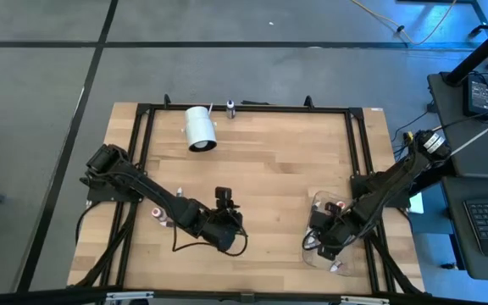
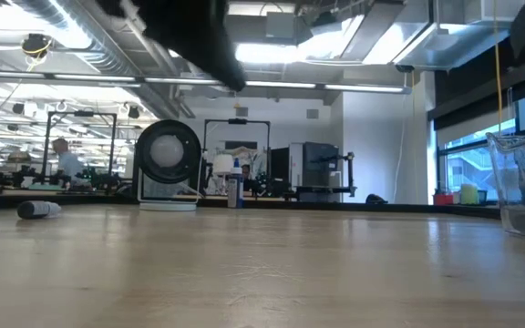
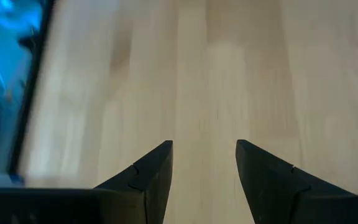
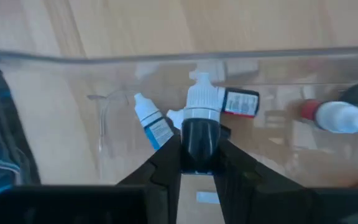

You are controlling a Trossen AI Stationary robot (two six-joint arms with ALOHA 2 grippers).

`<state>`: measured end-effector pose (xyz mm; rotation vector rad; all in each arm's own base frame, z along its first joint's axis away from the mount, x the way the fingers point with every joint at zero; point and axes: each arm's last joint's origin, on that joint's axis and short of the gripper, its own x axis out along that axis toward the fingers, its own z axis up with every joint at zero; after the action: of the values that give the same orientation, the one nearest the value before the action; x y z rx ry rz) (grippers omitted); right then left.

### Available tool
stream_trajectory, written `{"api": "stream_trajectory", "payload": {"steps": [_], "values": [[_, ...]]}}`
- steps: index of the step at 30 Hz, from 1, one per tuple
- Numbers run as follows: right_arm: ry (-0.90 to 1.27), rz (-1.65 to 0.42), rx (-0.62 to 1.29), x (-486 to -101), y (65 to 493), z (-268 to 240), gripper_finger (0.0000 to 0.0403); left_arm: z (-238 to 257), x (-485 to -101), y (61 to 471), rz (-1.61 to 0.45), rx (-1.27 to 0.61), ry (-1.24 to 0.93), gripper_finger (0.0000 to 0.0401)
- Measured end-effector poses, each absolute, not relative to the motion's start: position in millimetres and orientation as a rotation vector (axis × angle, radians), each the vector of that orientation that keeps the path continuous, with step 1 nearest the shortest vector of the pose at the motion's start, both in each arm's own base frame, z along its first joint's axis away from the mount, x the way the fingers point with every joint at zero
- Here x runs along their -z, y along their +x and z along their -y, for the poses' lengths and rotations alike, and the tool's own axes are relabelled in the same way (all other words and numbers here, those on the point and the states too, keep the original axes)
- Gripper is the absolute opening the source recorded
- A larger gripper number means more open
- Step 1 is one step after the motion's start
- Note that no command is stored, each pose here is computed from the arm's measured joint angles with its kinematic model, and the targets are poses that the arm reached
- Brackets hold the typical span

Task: Pick & Place food coloring
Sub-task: Put the small purple food coloring bottle into the transparent bin, then put the small brown food coloring bottle into the transparent bin

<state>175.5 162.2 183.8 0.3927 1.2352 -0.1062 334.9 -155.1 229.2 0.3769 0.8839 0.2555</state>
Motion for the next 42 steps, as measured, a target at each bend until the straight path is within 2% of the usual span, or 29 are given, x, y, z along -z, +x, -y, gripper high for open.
{"api": "stream_trajectory", "payload": {"steps": [18, 22, 29, 35, 42], "values": [[0.39, -1.23, 0.1, -175.1, 173.8, -159.7, 0.0083, 92.9, -171.2, 323.9, -1.177, -0.271, 0.168, 0.017], [0.389, -1.23, 0.1, -175.1, 173.7, -159.7, 0.0089, 81.2, -169.7, 323.6, -1.214, -0.297, 0.154, 0.0171], [0.357, -1.234, 0.085, -174.9, 173.4, -159.2, 0.0123, 72.1, -167.8, 319.7, -1.291, -0.31, 0.087, 0.0167], [0.31, -1.232, 0.053, -174.9, 173.4, -159.1, 0.0131, 62.0, -165.8, 303.4, -1.464, -0.422, -0.018, 0.0166], [0.285, -1.232, 0.037, -174.9, 173.5, -159.0, 0.0132, 71.5, -181.4, 293.5, -1.408, -0.411, -0.02, 0.0164]]}}
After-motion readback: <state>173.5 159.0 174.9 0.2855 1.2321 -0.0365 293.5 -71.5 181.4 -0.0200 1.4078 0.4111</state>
